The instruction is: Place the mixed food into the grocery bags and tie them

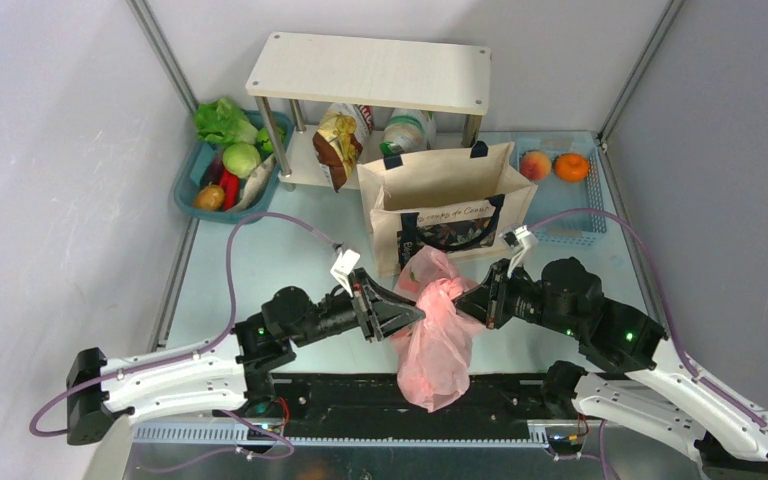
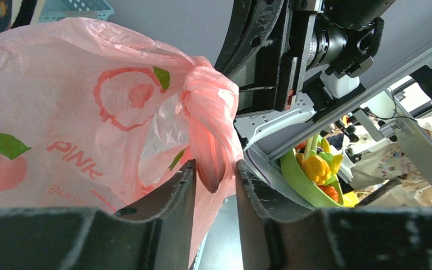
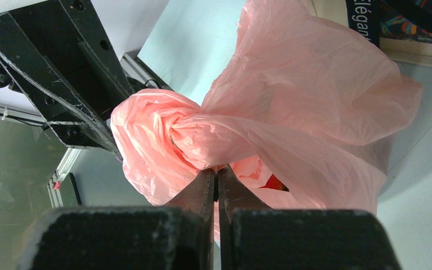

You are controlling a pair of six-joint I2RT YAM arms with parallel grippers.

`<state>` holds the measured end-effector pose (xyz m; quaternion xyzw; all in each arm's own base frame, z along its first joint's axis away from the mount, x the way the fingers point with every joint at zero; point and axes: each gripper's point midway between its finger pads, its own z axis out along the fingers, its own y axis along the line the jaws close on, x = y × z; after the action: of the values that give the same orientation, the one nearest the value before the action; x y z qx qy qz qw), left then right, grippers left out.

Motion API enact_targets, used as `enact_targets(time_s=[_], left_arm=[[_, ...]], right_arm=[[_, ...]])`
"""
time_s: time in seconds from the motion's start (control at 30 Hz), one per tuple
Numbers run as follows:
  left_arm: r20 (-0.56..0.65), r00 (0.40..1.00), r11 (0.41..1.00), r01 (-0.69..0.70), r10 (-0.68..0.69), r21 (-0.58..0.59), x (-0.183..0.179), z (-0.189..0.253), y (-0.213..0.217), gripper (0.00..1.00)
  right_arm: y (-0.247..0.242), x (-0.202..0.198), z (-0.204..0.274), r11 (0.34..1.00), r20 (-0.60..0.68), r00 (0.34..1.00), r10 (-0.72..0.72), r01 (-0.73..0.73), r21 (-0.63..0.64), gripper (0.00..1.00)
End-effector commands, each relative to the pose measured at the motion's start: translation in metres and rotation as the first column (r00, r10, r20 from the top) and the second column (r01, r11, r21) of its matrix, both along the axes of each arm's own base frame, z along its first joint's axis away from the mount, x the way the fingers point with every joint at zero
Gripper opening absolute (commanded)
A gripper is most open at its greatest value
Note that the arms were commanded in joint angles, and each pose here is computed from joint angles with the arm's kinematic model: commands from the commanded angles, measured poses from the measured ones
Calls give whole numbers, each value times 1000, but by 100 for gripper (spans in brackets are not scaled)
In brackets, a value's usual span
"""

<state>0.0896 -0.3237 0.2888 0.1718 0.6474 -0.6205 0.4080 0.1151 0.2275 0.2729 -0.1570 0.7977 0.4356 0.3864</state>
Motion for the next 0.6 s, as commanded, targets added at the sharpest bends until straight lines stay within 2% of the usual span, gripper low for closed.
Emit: enact_targets(time_s=[0.0, 0.2, 0.4, 0.57], left_arm=[[53, 998, 999, -26, 28, -44, 3, 24, 3, 40], [71, 996, 997, -41, 46, -68, 1, 27, 17, 43], [73, 995, 997, -57, 61, -53, 2, 23, 20, 37], [66, 997, 999, -40, 41, -28, 1, 18, 14, 37]], right_arm=[[2, 0, 16, 999, 32, 999, 5, -7, 51, 0], [2, 1, 15, 999, 33, 999, 5, -6, 47, 0], [1, 1, 15, 999, 31, 1000, 2, -3, 47, 0], [1, 1, 15, 999, 31, 1000, 1, -2, 46, 0]])
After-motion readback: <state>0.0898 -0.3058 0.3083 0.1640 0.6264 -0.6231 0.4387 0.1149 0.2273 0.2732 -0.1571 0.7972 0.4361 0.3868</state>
